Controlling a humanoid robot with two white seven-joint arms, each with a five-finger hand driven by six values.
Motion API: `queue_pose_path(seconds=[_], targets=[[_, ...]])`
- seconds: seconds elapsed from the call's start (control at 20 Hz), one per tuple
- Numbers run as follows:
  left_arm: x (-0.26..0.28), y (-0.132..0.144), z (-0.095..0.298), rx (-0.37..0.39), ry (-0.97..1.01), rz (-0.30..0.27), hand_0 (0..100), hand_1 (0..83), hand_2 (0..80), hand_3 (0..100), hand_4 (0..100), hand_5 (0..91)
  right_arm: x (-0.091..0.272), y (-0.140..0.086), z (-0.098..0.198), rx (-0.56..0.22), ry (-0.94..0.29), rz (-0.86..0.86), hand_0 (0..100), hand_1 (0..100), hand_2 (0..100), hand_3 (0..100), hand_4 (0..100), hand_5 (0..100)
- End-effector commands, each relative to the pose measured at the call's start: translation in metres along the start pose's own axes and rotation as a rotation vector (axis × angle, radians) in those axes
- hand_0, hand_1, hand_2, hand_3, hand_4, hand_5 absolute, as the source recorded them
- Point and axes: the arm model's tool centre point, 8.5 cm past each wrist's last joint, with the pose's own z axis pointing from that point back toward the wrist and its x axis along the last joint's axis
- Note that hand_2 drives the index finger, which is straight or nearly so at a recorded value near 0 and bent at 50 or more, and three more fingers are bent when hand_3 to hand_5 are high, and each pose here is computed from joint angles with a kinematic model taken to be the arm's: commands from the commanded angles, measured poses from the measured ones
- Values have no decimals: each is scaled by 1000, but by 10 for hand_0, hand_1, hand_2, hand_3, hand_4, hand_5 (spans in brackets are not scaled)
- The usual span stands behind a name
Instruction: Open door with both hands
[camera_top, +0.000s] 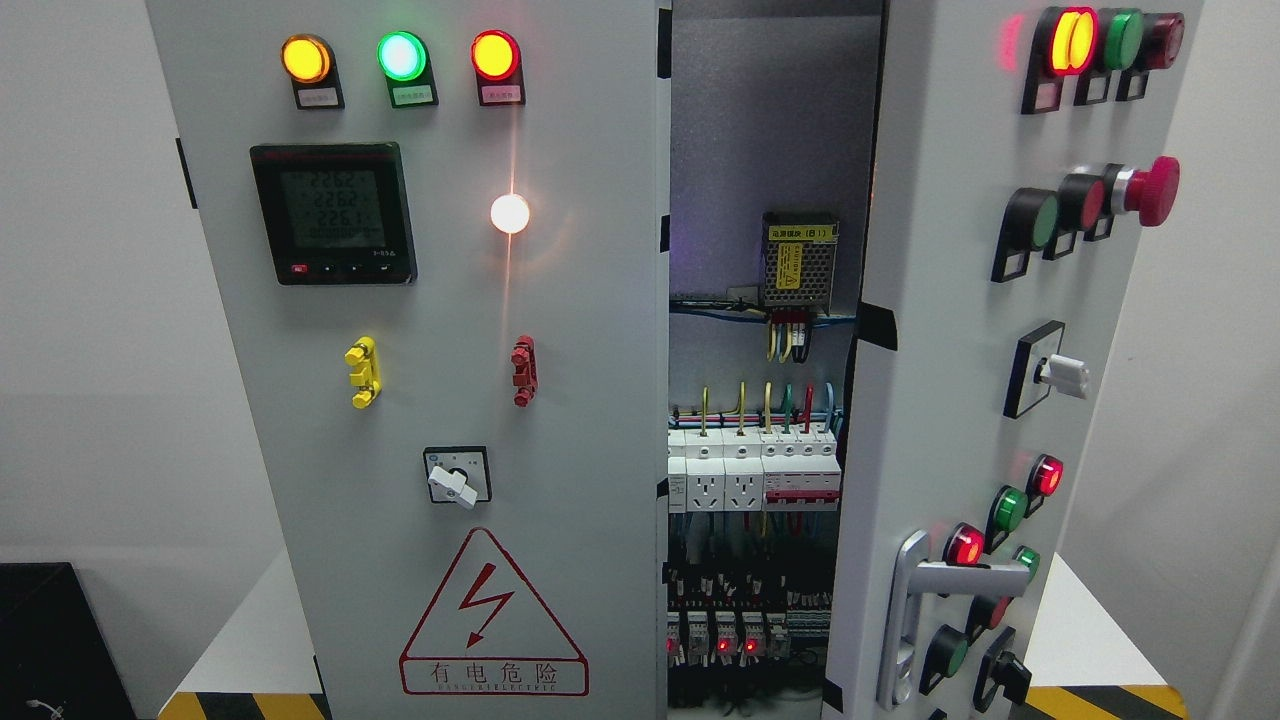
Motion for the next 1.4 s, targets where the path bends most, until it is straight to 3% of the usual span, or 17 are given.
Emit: queue_pose_path(seconds=[0.0, 0.2, 0.45, 0.6, 0.75, 1.05, 1.35], targets=[[155, 0, 35, -185, -400, -180, 0, 0, 0, 0, 0, 0, 0, 0, 0, 0, 1, 9, 191, 0, 0, 0, 0, 0], [203, -10, 39, -265, -521, -238, 0, 0, 0, 0, 0, 0, 0, 0, 0, 0, 0, 9, 191, 0, 0, 0, 0, 0], [250, -36, 31, -367, -640, -277, 0, 0, 0, 0, 0, 0, 0, 0, 0, 0, 1, 9, 191, 0, 0, 0, 0, 0], [276, -55, 47, -458, -730, -293, 0, 0, 0, 0, 0, 0, 0, 0, 0, 0, 0, 9, 191, 0, 0, 0, 0, 0], [293, -58, 53, -487, -779, -312, 0, 0, 0, 0, 0, 0, 0, 0, 0, 0, 1, 9, 191, 0, 0, 0, 0, 0], [349, -60, 59, -558, -873, -237, 0, 0, 0, 0, 0, 0, 0, 0, 0, 0, 1, 9, 191, 0, 0, 0, 0, 0], [398, -68, 66, -654, -933, -238, 0, 0, 0, 0, 0, 0, 0, 0, 0, 0, 0, 9, 191, 0, 0, 0, 0, 0]])
